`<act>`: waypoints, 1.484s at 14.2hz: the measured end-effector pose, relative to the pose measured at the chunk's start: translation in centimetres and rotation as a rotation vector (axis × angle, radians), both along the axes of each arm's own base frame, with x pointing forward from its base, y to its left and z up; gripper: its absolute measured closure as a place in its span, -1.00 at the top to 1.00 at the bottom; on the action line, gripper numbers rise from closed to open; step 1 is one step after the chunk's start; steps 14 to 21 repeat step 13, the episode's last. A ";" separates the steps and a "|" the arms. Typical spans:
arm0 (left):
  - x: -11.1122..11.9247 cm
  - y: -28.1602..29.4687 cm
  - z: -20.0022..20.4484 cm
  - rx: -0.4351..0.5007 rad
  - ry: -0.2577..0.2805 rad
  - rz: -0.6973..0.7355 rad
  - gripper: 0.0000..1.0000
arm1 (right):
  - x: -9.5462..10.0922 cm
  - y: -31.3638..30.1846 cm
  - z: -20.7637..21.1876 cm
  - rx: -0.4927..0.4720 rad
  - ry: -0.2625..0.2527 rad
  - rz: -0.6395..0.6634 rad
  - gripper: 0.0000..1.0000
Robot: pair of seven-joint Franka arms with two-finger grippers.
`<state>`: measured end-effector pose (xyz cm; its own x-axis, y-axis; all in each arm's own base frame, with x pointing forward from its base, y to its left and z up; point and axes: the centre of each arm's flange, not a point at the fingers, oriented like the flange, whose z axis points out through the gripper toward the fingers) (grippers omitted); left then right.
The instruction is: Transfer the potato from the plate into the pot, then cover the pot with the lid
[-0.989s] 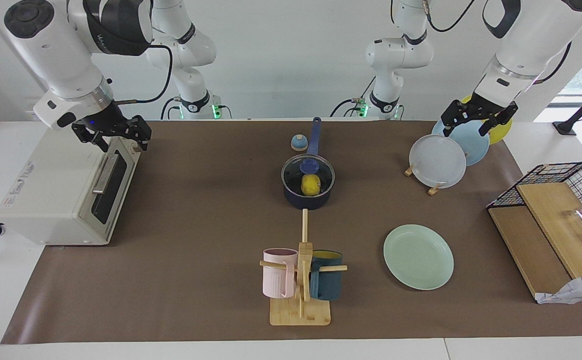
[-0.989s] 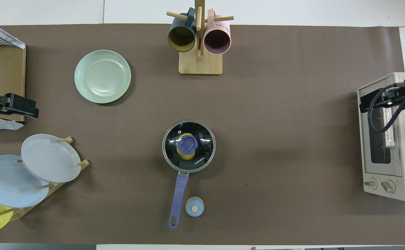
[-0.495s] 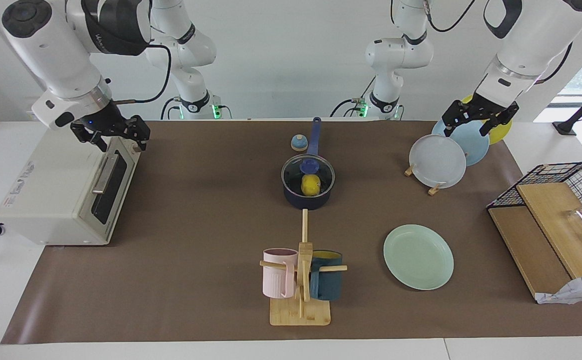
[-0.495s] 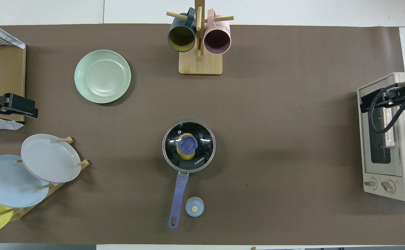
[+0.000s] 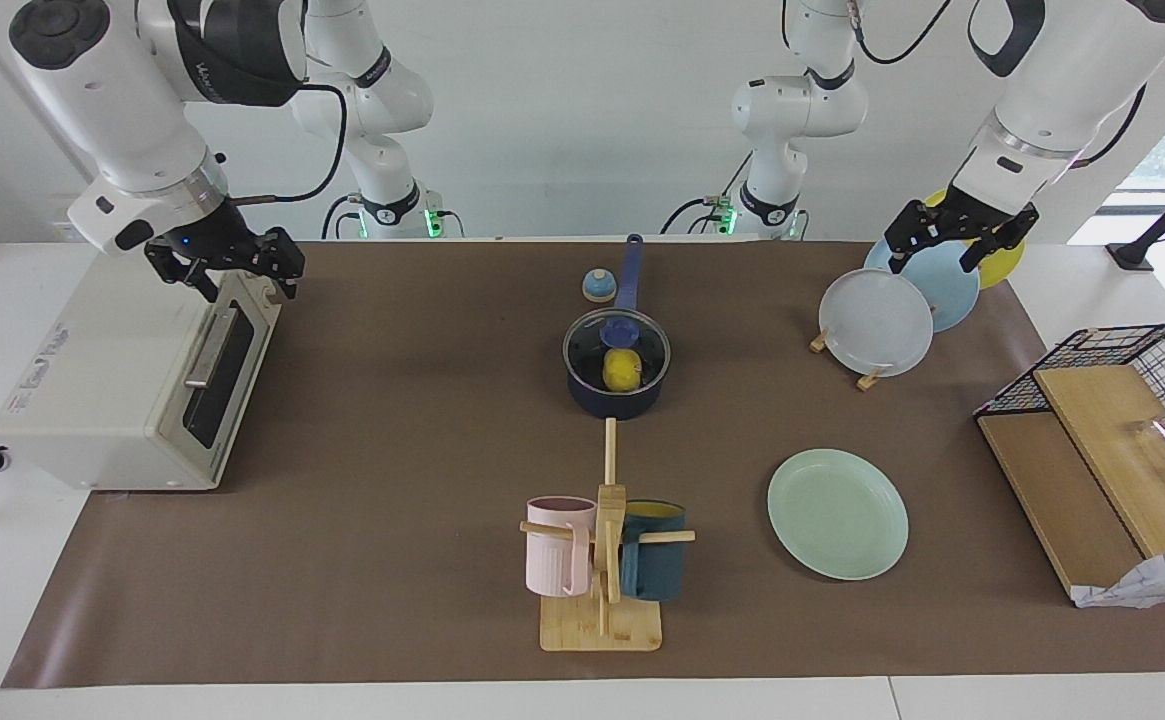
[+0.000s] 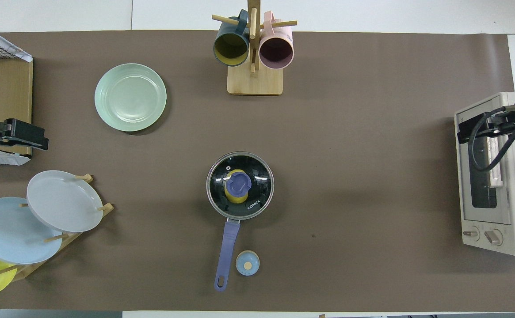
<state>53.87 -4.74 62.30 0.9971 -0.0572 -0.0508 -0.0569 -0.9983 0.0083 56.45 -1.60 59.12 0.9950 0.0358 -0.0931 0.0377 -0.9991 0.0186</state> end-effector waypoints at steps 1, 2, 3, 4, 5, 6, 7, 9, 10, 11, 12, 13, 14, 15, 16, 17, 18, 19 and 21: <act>0.0 0.0 0.0 0.000 0.000 0.000 1.00 | 0.1 -0.1 0.1 -0.001 -0.007 -0.012 1.00; 0.0 0.0 0.0 0.000 0.000 0.000 1.00 | 0.2 -0.1 0.1 -0.002 -0.016 -0.023 1.00; 0.0 0.0 0.0 0.000 0.000 0.000 1.00 | 0.2 -0.1 0.2 -0.003 -0.022 -0.028 1.00; 0.0 0.0 0.0 0.000 0.000 0.000 1.00 | 0.3 -0.1 0.2 -0.003 -0.023 -0.032 1.00; 0.0 0.0 0.0 0.000 0.000 0.000 1.00 | 0.3 -0.1 0.2 -0.003 -0.024 -0.035 1.00; 0.0 0.0 0.0 0.000 0.000 0.000 1.00 | 0.3 -0.1 0.2 -0.003 -0.024 -0.036 1.00; 0.0 0.0 0.0 0.000 0.000 0.000 1.00 | 0.3 -0.1 0.2 -0.003 -0.024 -0.036 1.00; 0.0 0.0 0.0 0.000 0.000 0.000 1.00 | 0.3 -0.1 0.2 -0.003 -0.024 -0.036 1.00; 0.0 0.0 0.0 0.000 0.000 0.000 1.00 | 0.3 -0.1 0.2 -0.003 -0.024 -0.036 1.00; 0.0 0.0 0.0 0.000 0.000 0.000 1.00 | 0.3 -0.1 0.2 -0.003 -0.024 -0.036 1.00; 0.0 0.0 0.0 0.000 0.000 0.000 1.00 | 0.3 -0.1 0.2 -0.003 -0.024 -0.036 1.00; 0.0 0.0 0.0 0.000 0.000 0.000 1.00 | 0.3 -0.1 0.2 -0.003 -0.024 -0.036 1.00; 0.0 0.0 0.0 0.000 0.000 0.000 1.00 | 0.3 -0.1 0.2 -0.003 -0.024 -0.036 1.00; 0.0 0.0 0.0 0.000 0.000 0.000 1.00 | 0.3 -0.1 0.2 -0.003 -0.024 -0.036 1.00; 0.0 0.0 0.0 0.000 0.000 0.000 1.00 | 0.3 -0.1 0.2 -0.003 -0.024 -0.036 1.00; 0.0 0.0 0.0 0.000 0.000 0.000 1.00 | 0.3 -0.1 0.2 -0.003 -0.024 -0.036 1.00; 0.0 0.0 0.0 0.000 0.000 0.000 1.00 | 0.3 -0.1 0.2 -0.003 -0.024 -0.036 1.00; 0.0 0.0 0.0 0.000 0.000 0.000 1.00 | 0.3 -0.1 0.2 -0.003 -0.024 -0.036 1.00; 0.0 0.0 0.0 0.000 0.000 0.000 1.00 | 0.3 -0.1 0.2 -0.003 -0.024 -0.036 1.00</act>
